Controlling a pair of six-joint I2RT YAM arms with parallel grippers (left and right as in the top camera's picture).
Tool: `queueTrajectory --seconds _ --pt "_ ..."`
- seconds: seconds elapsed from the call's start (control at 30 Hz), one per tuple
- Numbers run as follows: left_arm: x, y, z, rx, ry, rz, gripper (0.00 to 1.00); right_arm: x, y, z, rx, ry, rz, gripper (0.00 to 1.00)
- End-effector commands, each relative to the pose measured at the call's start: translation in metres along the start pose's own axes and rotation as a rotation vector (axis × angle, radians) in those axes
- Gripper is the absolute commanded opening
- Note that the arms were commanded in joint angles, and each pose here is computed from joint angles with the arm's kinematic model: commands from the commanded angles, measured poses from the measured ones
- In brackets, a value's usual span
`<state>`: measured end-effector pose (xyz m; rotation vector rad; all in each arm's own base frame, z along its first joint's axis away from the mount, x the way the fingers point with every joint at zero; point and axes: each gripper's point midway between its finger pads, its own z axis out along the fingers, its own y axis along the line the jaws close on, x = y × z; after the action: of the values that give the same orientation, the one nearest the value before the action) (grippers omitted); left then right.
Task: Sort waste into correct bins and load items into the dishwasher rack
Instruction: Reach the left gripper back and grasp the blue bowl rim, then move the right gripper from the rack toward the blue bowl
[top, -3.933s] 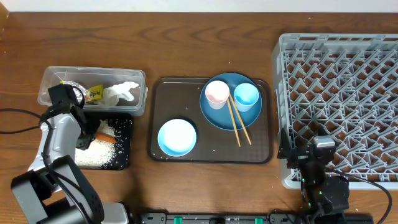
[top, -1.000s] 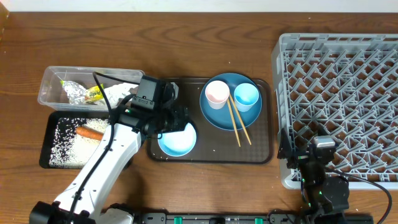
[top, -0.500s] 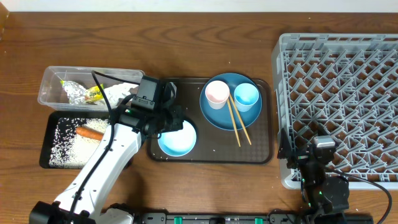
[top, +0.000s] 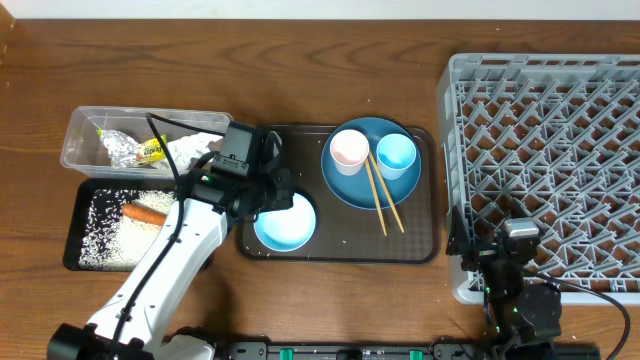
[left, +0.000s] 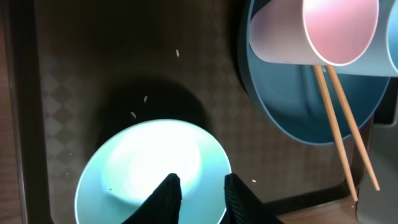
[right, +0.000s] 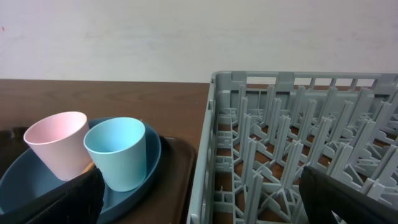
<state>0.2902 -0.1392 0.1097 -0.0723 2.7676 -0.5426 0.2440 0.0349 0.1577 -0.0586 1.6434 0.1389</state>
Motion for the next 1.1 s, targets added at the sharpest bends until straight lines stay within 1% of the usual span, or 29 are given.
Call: queueTrajectory --seconds 0.0,0.13,0.2,0.27,0.37,0.43,0.53,0.63,0.77,0.83,0.9,0.97,1.07 --pt "-0.005 -0.001 -0.003 -0.01 -0.017 0.02 0.28 0.0 -0.003 0.0 0.012 -0.001 -0.01 0.99" --pt "-0.005 -0.001 -0.003 -0.009 -0.02 0.02 0.28 0.001 0.002 0.0 -0.021 0.003 0.018 0.99" --pt "-0.005 -0.001 -0.003 -0.008 -0.02 0.02 0.28 0.001 0.011 -0.001 -0.068 0.008 0.062 0.99" --pt "-0.005 -0.001 -0.003 -0.008 -0.02 0.02 0.28 0.001 0.011 -0.001 -0.071 0.009 0.103 0.99" --pt "-0.006 -0.001 -0.003 -0.008 -0.021 0.021 0.28 -0.006 0.016 -0.001 -0.103 -0.014 0.209 0.99" --pt "-0.006 -0.001 -0.003 -0.008 -0.022 0.021 0.28 -0.008 0.025 -0.003 -0.152 -0.004 0.21 0.99" --pt "-0.007 -0.001 -0.003 -0.011 -0.026 0.021 0.28 -0.011 0.025 -0.008 -0.142 0.043 0.244 0.99" --pt "-0.007 0.002 -0.003 -0.028 -0.031 0.02 0.28 -0.029 0.024 -0.017 -0.13 0.061 0.254 0.99" --pt "-0.008 0.006 -0.003 -0.048 -0.034 -0.006 0.28 -0.078 0.024 -0.035 -0.115 0.072 0.254 0.99" --pt "-0.008 0.006 -0.003 -0.048 -0.034 -0.015 0.28 -0.096 0.025 -0.042 -0.105 0.127 0.255 0.99" --pt "-0.008 0.006 -0.003 -0.051 -0.037 -0.015 0.28 -0.104 0.025 -0.044 -0.088 0.211 0.256 0.99" --pt "-0.01 0.01 -0.003 -0.072 -0.046 -0.015 0.28 -0.104 0.025 -0.045 -0.063 0.346 0.258 0.99" --pt "-0.011 0.014 -0.004 -0.094 -0.056 -0.015 0.29 -0.1 0.024 -0.049 -0.011 0.589 0.26 0.99"
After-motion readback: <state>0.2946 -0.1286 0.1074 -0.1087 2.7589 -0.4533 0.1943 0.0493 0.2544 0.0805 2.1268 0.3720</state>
